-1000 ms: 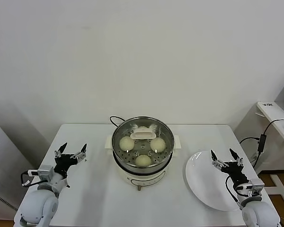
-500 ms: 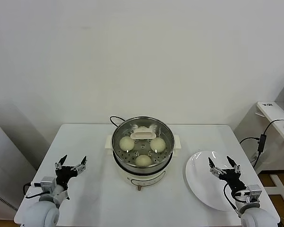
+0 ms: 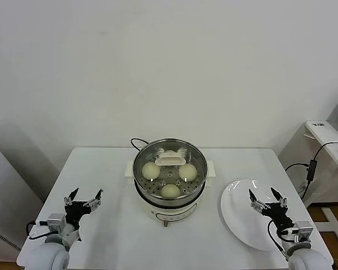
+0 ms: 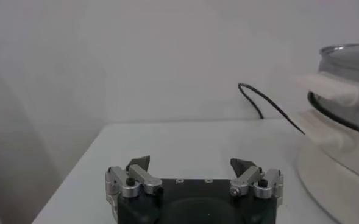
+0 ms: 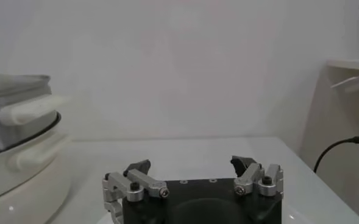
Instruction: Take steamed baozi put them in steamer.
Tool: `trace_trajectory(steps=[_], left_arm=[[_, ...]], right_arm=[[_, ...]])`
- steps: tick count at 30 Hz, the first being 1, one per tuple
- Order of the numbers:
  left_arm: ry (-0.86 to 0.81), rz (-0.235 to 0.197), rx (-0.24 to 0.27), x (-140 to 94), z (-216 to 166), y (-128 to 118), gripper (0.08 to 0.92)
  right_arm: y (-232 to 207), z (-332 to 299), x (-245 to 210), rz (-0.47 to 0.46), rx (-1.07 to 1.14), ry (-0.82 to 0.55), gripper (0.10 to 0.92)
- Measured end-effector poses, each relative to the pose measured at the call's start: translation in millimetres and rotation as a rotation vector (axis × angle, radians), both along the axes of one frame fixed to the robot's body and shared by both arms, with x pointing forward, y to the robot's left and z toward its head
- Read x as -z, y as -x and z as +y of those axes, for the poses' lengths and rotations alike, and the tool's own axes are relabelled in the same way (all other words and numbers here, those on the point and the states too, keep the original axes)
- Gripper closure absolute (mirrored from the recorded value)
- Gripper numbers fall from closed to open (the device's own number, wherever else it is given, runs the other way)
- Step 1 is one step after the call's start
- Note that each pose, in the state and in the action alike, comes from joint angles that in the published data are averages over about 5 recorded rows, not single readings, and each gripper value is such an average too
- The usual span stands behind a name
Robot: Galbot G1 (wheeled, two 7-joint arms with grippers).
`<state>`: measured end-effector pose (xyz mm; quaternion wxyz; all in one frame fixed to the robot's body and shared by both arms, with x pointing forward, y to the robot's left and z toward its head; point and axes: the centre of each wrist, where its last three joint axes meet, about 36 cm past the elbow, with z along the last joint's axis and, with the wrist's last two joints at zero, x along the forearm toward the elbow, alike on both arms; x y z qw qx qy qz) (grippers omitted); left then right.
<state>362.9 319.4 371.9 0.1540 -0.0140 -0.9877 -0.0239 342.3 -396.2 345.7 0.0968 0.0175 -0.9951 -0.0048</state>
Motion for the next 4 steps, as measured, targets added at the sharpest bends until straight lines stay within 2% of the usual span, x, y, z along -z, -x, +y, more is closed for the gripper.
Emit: trace_trajectory(steps=[4], left_arm=[[0.005,-0.002,-0.001,-0.9,0.2,0.5,0.177]], right_arm=[[-0.1,-0.4,-0.2,-0.001,0.0,0.005,0.2]])
